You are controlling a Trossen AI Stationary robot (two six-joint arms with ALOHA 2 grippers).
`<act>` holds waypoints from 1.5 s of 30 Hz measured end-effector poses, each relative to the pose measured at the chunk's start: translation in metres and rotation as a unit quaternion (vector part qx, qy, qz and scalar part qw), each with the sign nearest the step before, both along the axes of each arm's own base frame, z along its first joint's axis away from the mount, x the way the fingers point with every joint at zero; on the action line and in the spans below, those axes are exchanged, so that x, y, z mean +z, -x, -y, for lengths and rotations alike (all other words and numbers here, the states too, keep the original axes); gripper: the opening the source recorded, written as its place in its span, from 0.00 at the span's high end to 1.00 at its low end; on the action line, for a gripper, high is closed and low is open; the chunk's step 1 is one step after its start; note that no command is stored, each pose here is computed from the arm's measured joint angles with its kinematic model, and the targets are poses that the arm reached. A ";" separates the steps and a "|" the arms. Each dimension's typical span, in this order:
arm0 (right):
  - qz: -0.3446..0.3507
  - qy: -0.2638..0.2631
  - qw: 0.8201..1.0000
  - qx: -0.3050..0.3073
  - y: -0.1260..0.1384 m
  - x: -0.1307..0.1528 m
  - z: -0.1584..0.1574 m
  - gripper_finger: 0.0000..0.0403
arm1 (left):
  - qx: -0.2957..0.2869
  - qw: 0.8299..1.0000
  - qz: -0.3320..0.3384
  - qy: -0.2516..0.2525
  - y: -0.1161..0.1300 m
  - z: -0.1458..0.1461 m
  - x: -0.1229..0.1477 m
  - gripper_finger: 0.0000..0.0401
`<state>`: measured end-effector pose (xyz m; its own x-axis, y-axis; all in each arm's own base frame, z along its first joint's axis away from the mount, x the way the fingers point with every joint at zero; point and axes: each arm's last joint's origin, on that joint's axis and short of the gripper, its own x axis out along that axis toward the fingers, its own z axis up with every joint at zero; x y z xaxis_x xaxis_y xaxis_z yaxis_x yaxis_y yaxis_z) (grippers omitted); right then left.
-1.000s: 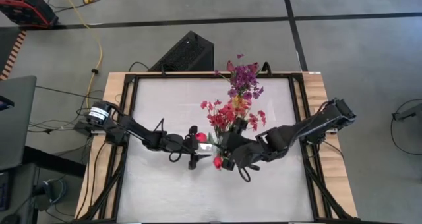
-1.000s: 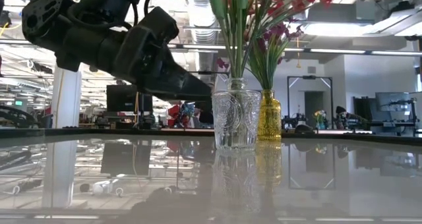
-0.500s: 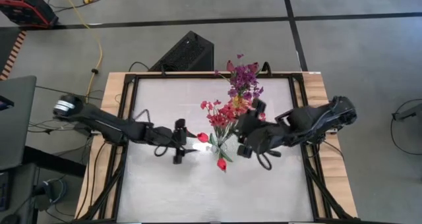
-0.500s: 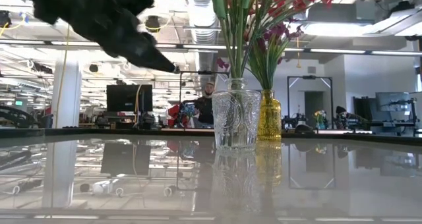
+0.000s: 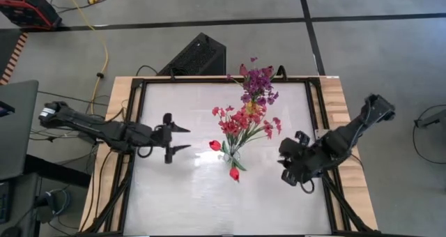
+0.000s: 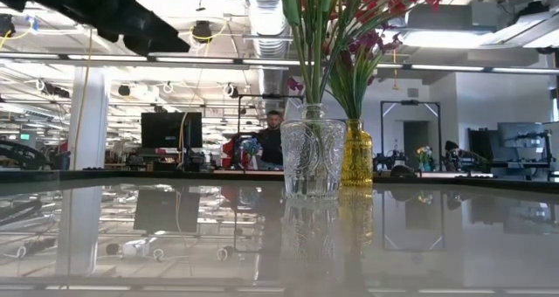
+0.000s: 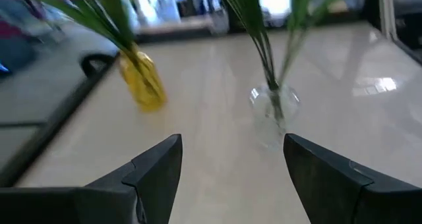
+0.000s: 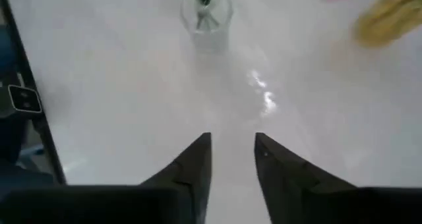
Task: Sort flowers into vase by color
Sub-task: Return to Home Position
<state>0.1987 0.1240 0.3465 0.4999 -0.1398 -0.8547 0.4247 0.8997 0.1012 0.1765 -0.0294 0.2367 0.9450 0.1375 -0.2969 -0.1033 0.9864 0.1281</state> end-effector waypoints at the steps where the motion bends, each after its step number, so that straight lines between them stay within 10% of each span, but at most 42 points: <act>1: 0.014 -0.005 1.000 0.006 0.003 -0.013 0.000 0.68 | 0.007 1.000 0.016 -0.004 0.004 -0.001 -0.001 0.37; 9: 0.164 -0.041 0.985 0.043 0.027 -0.093 0.039 0.95 | 0.046 0.993 0.105 -0.010 0.026 -0.013 0.007 0.37; 19: 0.305 -0.003 0.949 0.075 0.049 -0.168 0.075 0.93 | 0.029 0.990 0.128 0.052 0.028 -0.015 -0.011 0.37; 36: 0.359 0.060 0.929 0.071 0.069 -0.204 0.131 0.94 | 0.042 0.971 0.227 0.068 0.057 -0.022 -0.049 0.38; 45: 0.376 0.074 0.922 0.054 0.073 -0.202 0.147 0.94 | 0.026 0.973 0.221 0.061 0.061 -0.024 -0.056 0.63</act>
<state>0.1254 -0.0231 0.1443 0.9614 -0.1424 -0.2354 0.1920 0.9601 0.2033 0.1154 -0.0056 0.1810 0.9769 0.1774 0.1192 -0.1715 0.9835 -0.0578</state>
